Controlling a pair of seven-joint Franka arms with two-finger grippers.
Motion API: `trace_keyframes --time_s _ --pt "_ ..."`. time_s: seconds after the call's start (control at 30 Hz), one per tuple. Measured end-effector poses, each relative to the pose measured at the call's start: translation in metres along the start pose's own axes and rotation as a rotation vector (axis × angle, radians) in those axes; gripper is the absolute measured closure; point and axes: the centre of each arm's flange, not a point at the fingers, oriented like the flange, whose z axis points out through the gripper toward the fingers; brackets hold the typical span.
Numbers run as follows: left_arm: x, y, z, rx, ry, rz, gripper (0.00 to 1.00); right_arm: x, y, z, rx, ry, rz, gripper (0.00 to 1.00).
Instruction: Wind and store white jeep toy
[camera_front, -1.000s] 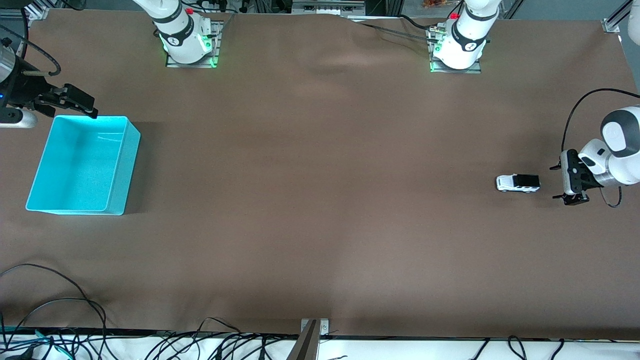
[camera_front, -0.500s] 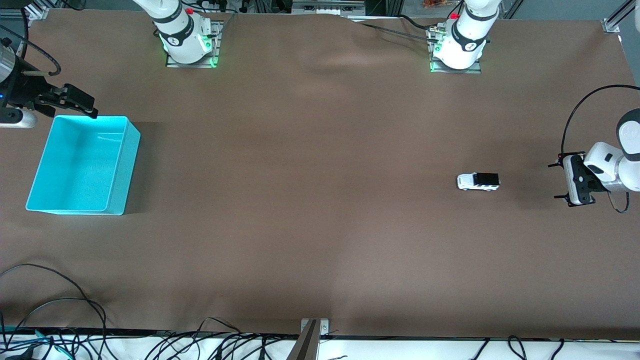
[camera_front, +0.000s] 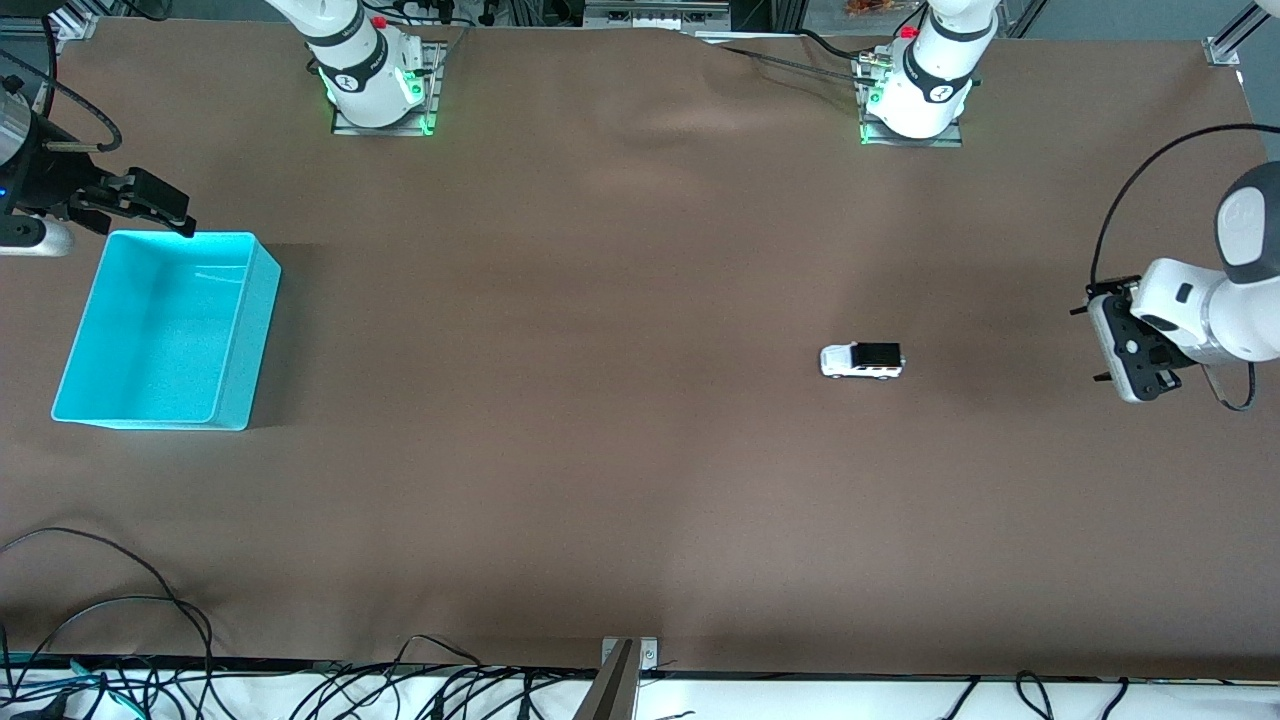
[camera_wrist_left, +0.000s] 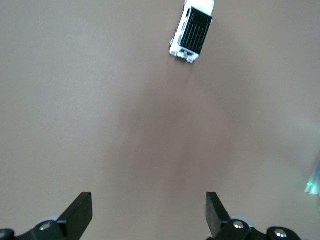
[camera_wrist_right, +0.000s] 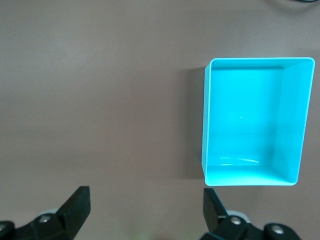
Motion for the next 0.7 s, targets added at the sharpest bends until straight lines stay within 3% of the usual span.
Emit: trace_keyframes --time_s 0.3,0.7 --pt "0.051 0.047 -0.044 0.03 -0.069 -0.107 0.0 0.0 0.0 0.0 0.0 0.0 0.0 0.0" --pt "0.09 0.079 -0.082 0.031 -0.091 -0.249 0.0 0.0 0.0 0.0 0.0 0.0 0.0 0.0"
